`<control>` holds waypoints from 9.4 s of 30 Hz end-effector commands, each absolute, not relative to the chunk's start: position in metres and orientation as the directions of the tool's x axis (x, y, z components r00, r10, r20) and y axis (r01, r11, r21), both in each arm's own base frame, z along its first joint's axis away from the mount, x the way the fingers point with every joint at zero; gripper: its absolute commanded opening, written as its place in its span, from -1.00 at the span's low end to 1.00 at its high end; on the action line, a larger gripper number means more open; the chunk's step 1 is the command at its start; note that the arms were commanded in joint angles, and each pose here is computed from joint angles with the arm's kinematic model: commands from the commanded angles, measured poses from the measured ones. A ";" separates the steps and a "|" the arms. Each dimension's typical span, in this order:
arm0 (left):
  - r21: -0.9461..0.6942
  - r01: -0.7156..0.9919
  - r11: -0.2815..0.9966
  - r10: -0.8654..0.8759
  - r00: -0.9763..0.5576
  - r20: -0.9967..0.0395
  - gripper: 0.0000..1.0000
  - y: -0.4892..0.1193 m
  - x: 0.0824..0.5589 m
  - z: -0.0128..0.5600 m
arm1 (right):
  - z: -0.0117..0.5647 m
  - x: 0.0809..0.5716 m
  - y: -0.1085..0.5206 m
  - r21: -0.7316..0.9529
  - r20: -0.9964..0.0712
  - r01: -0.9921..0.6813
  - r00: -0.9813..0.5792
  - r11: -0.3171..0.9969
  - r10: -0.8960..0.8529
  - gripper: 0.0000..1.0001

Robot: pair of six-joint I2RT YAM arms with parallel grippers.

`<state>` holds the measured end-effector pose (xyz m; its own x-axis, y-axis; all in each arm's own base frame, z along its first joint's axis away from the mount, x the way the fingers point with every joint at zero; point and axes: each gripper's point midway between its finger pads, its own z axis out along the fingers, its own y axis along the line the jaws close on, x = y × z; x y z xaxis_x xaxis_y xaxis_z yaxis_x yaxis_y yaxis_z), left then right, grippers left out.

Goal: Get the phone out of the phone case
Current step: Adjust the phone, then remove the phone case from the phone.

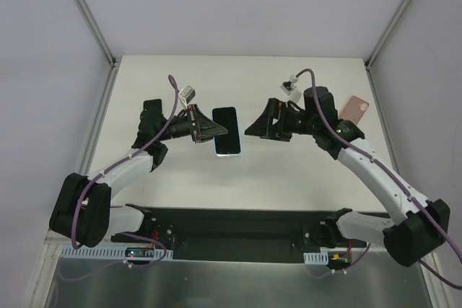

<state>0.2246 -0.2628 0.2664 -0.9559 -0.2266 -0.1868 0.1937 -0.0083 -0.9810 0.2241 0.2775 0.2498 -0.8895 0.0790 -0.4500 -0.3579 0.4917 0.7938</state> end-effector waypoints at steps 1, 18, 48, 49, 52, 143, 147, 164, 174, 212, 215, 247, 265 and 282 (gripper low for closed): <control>-0.962 0.271 -0.022 -0.342 -0.906 -0.248 -1.00 -0.256 0.240 0.289 | 0.253 0.212 0.252 0.691 -0.527 -0.328 -0.839 0.644 0.138 0.92; -0.963 0.271 0.003 -0.379 -0.891 -0.252 -1.00 -0.255 0.248 0.290 | 0.241 0.208 0.267 0.533 -0.572 -0.274 -0.814 0.801 0.102 0.84; -0.944 0.327 -0.035 -0.413 -0.865 -0.284 -1.00 -0.248 0.238 0.319 | 0.156 0.215 0.235 0.174 -0.506 -0.101 -0.862 0.980 0.001 0.73; -0.943 0.331 -0.037 -0.414 -0.864 -0.287 -1.00 -0.248 0.238 0.321 | 0.153 0.214 0.231 0.149 -0.501 -0.094 -0.866 0.984 -0.007 0.73; -0.940 0.340 -0.022 -0.414 -0.859 -0.301 -1.00 -0.247 0.238 0.322 | 0.151 0.214 0.222 0.081 -0.507 -0.081 -0.862 0.993 -0.029 0.72; -0.930 0.357 -0.085 -0.428 -0.856 -0.289 -1.00 -0.241 0.235 0.349 | 0.306 0.197 0.283 0.693 -0.605 -0.369 -0.764 0.619 0.222 0.70; -0.929 0.359 -0.086 -0.427 -0.856 -0.292 -1.00 -0.241 0.234 0.349 | 0.307 0.199 0.282 0.692 -0.608 -0.369 -0.762 0.621 0.224 0.70; -0.928 0.361 -0.088 -0.428 -0.855 -0.292 -1.00 -0.240 0.233 0.349 | 0.297 0.208 0.285 0.685 -0.596 -0.347 -0.772 0.640 0.220 0.70; -0.928 0.361 -0.088 -0.430 -0.855 -0.292 -1.00 -0.240 0.234 0.349 | 0.313 0.204 0.280 0.692 -0.616 -0.366 -0.749 0.622 0.244 0.70; -0.915 0.381 -0.135 -0.432 -0.854 -0.292 -1.00 -0.238 0.227 0.366 | 0.225 0.221 0.297 0.628 -0.524 -0.263 -0.839 0.732 0.148 0.66; -0.916 0.378 -0.134 -0.429 -0.855 -0.291 -1.00 -0.238 0.227 0.365 | 0.233 0.219 0.306 0.669 -0.520 -0.289 -0.840 0.685 0.153 0.66; -0.939 0.310 -0.150 -0.387 -0.892 -0.232 -1.00 -0.244 0.223 0.331 | 0.370 0.228 0.375 0.895 -0.446 -0.423 -0.843 0.142 0.299 0.56; -0.971 0.235 -0.048 -0.340 -0.918 -0.205 -1.00 -0.257 0.224 0.279 | 0.449 0.206 0.366 0.854 -0.467 -0.516 -0.817 -0.067 0.340 0.09; -0.971 0.233 -0.049 -0.270 -0.939 -0.211 -1.00 -0.283 0.206 0.270 | 0.457 0.231 0.378 0.851 -0.463 -0.521 -0.800 -0.059 0.383 -0.59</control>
<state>0.2844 -0.2297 0.3238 -0.7680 -0.6354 -0.0802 0.2232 -0.1482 -0.9634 0.2346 0.3681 0.3087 -0.9250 0.2264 -0.3052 -0.2367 0.2850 0.9289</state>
